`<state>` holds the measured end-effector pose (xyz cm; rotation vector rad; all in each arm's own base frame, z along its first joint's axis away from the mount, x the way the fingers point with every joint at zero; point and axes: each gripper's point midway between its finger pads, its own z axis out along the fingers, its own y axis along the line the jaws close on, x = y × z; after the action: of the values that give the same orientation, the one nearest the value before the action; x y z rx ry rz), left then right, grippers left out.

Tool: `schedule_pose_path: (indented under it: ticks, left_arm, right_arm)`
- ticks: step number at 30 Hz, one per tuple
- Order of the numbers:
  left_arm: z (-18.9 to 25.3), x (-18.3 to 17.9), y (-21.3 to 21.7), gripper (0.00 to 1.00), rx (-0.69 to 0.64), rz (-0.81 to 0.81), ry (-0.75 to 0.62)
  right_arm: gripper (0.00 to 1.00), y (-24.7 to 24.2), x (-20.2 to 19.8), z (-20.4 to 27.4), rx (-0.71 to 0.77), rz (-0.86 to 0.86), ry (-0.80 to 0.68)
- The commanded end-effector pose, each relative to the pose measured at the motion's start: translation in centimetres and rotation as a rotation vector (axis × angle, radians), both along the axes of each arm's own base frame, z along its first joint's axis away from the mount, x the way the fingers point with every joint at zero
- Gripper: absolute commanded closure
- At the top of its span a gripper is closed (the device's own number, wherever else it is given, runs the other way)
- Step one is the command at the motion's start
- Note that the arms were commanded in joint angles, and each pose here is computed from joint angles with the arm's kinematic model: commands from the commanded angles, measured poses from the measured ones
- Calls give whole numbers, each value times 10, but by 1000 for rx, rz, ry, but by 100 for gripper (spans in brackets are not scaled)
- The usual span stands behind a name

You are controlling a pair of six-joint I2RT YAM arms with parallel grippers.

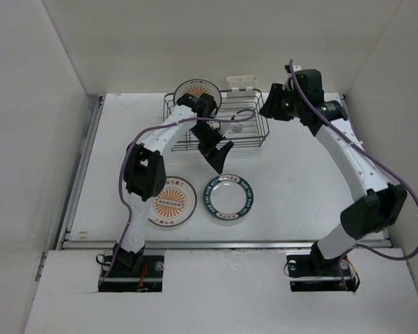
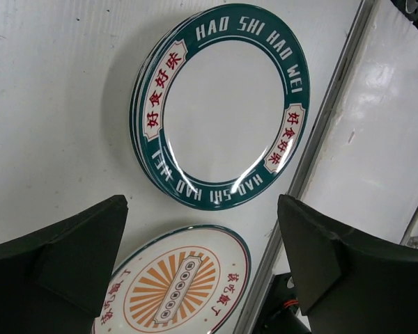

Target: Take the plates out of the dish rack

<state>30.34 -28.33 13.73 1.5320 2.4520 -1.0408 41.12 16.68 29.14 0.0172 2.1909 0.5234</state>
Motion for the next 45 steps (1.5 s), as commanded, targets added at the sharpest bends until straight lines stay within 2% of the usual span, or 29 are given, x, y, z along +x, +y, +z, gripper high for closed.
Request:
schedule_pose_path:
  ticks: [1,3,4,5,6,8,10,12,13,16,17,18,20,21,27,32,33,37,42,45]
  left_arm:
    - [34,-23,16,13,-30,-21,57]
    - [38,-24,21,13,-41,-2,90]
    - [41,-20,22,13,-55,10,85]
    - [51,-20,24,13,-81,25,88]
    - [59,-15,34,13,-94,60,96]
    - [73,-7,45,13,-126,121,87]
    - [96,9,65,13,-172,205,12]
    - [111,20,86,13,-152,310,-48]
    - [114,38,103,13,-148,384,-98]
    - [119,62,148,13,-78,599,-164]
    - [121,77,158,13,-84,651,-223]
    - [112,80,167,13,-62,699,-216]
    - [113,96,192,12,-26,823,-283]
    - [107,100,202,12,12,861,-293]
    - [95,106,217,12,45,946,-245]
    - [80,107,228,12,83,978,-211]
    - [79,108,230,12,92,982,-214]
    - [75,109,231,12,106,986,-210]
    - [75,109,231,12,100,967,-218]
    - [75,109,231,12,100,967,-218]
  right_arm:
    - [54,24,36,54,53,89,-183]
    - [52,37,52,77,79,135,-240]
    - [50,47,70,59,84,157,-213]
    - [50,54,80,62,98,178,-228]
    - [50,65,84,83,135,233,-279]
    - [49,82,115,68,149,279,-306]
    - [41,94,131,77,172,328,-383]
    - [31,110,157,69,181,357,-472]
    - [28,114,164,75,191,370,-518]
    - [21,133,193,64,212,392,-630]
    - [21,137,206,49,213,392,-642]
    - [21,140,213,52,221,393,-701]
    - [20,159,212,44,239,443,-730]
    - [19,162,221,22,238,444,-724]
    - [18,178,231,-17,244,452,-728]
    - [35,189,232,-41,248,471,-712]
    - [46,189,232,-41,248,471,-712]
    - [71,192,232,-51,243,457,-692]
    - [76,190,235,-53,223,451,-706]
    - [85,185,237,-53,215,454,-712]
